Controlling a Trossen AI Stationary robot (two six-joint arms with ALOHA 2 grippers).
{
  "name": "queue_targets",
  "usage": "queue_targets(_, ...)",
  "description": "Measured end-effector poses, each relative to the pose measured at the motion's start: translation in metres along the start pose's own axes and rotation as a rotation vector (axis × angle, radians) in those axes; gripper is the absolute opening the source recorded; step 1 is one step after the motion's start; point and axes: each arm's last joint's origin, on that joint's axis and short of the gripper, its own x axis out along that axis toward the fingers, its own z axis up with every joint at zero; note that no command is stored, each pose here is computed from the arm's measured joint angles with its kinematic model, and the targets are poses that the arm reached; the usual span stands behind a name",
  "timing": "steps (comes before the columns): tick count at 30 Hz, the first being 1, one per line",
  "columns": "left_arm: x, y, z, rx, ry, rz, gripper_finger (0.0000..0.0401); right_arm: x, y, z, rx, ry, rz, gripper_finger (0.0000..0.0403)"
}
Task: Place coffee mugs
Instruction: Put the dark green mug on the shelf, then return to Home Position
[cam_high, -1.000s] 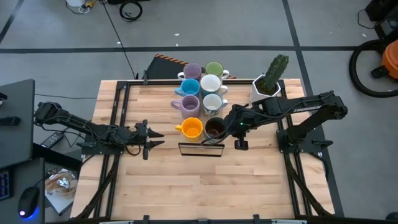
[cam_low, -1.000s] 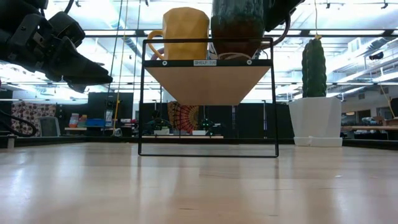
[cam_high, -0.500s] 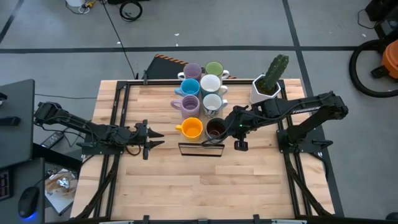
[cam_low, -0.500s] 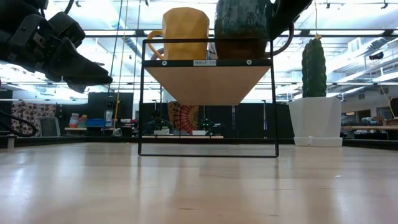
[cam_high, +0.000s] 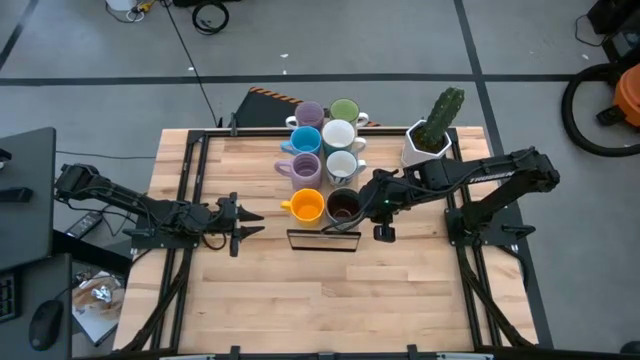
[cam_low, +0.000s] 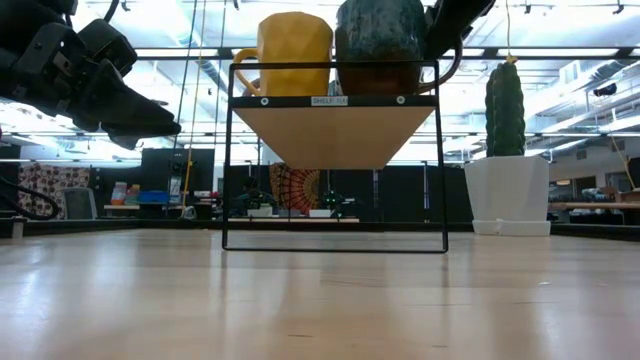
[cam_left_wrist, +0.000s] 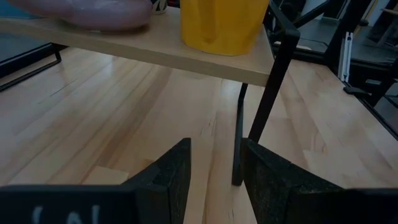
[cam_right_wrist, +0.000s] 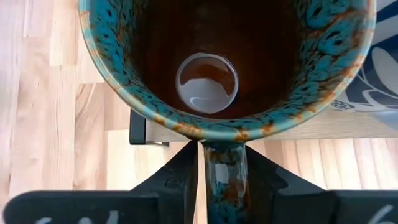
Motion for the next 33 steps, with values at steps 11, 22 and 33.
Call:
queue_targets(11,0.0,0.0,0.0,-0.003,0.0,0.0,0.0142,-0.017,0.0,0.009,0.005,-0.038,0.007,0.0138)
queue_targets(22,0.0,0.0,0.0,-0.003,0.001,0.0,0.0142,-0.031,-0.001,0.013,0.027,-0.038,0.009,0.018)
queue_targets(33,0.0,-0.001,0.005,-0.02,-0.048,-0.013,0.0142,-0.052,0.001,0.003,0.044,-0.058,0.025,0.0182)
